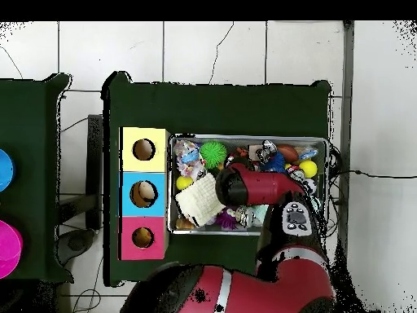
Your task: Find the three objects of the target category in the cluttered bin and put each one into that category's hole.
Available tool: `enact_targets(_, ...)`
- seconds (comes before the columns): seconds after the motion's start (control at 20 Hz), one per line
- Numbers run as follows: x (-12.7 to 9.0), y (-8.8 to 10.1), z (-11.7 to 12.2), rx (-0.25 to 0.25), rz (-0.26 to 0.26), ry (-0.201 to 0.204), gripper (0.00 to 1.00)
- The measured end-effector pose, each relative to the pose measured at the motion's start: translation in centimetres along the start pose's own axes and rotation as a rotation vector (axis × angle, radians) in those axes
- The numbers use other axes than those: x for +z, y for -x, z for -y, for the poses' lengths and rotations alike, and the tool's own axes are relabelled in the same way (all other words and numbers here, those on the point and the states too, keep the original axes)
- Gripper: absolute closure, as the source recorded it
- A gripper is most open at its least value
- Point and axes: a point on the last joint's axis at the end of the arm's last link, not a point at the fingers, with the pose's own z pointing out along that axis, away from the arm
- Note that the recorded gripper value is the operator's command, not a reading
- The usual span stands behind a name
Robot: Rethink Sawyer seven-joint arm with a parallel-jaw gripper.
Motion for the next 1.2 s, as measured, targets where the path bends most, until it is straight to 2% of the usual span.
enact_targets(0.25, -3.7, 1.0, -0.3, -0.002, 0.02, 0.002, 1.0)
enact_targets(0.45, -9.3, 3.0, -0.7, -0.002, 0.039, -0.006, 1.0)
enact_targets(0.75, -14.4, 4.6, -0.4, 0.05, 0.002, -0.026, 1.0)
enact_targets(0.8, -15.5, 4.6, -0.5, 0.065, -0.015, -0.029, 1.0)
enact_targets(1.0, -17.4, 3.9, -1.7, 0.089, -0.05, -0.021, 1.0)
enact_targets(1.2, -18.7, 1.9, -3.8, 0.134, -0.106, 0.003, 1.0)
